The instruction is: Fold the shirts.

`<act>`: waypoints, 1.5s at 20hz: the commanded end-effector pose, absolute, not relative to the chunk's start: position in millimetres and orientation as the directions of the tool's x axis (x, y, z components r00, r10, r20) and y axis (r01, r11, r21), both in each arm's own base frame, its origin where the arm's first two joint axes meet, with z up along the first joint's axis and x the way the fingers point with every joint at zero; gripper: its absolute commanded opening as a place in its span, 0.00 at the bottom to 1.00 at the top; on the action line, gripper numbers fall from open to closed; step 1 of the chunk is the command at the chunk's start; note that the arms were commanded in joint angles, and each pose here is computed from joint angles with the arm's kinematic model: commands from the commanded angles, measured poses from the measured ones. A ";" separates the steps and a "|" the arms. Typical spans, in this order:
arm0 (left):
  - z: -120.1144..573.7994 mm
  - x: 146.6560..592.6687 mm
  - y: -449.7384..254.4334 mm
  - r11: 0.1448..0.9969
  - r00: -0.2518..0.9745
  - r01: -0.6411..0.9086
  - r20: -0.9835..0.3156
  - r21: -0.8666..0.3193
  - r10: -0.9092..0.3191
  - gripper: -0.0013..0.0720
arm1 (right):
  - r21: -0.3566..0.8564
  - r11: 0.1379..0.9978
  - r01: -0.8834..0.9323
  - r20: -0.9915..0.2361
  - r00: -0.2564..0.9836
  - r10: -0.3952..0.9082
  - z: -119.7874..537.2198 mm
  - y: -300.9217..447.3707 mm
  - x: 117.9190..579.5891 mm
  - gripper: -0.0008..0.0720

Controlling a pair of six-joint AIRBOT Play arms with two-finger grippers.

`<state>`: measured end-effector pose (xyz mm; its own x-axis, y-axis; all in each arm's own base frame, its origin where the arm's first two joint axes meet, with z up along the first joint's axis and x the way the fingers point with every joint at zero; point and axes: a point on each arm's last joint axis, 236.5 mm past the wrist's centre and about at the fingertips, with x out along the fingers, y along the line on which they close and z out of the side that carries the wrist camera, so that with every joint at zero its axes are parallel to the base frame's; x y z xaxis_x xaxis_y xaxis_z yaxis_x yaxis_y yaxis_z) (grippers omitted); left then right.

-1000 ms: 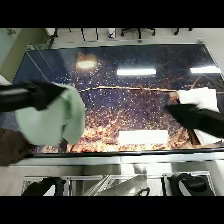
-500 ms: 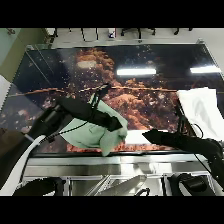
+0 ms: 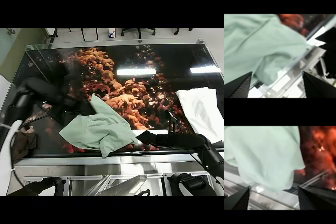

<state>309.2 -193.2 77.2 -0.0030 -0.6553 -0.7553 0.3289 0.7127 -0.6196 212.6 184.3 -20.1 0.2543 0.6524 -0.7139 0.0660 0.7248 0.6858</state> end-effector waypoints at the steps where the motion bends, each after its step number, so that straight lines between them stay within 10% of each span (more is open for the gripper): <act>1: 20.9 288.8 -113.2 0.792 0.060 0.077 -0.790 -0.606 -0.611 0.97 | 0.680 0.725 0.104 -0.728 0.205 0.654 -40.1 190.2 214.3 0.91; 15: -115.3 251.1 -60.9 0.739 -0.022 -0.327 -0.777 -0.589 -0.629 0.97 | 0.648 0.759 0.072 -0.759 0.154 0.633 -67.5 233.8 243.7 0.89; 17: -123.7 258.3 -63.4 0.762 -0.007 -0.307 -0.799 -0.571 -0.602 0.96 | 0.646 0.761 0.060 -0.759 0.154 0.633 -67.6 233.7 243.7 0.26; 20: -129.5 268.8 -69.5 0.792 0.014 -0.265 -0.823 -0.551 -0.568 0.04 | 0.644 0.763 0.052 -0.758 0.172 0.629 -67.3 232.8 247.9 0.12; 26: -34.5 336.9 -78.0 0.830 0.249 -0.053 -0.812 -0.555 -0.527 0.04 | 0.679 0.734 -0.027 -0.705 0.256 0.662 -24.7 240.9 272.6 0.04; 30: 192.9 377.8 -96.3 0.823 0.651 0.272 -0.535 -0.499 -0.539 0.04 | 0.688 0.624 -0.371 -0.404 0.519 0.754 184.0 242.8 322.8 0.04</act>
<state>369.1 -78.8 49.1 0.4314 -0.5153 -0.7405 0.0768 0.8388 -0.5389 307.0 245.7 59.4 0.3864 0.7086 -0.5904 -0.1667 0.6832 0.7109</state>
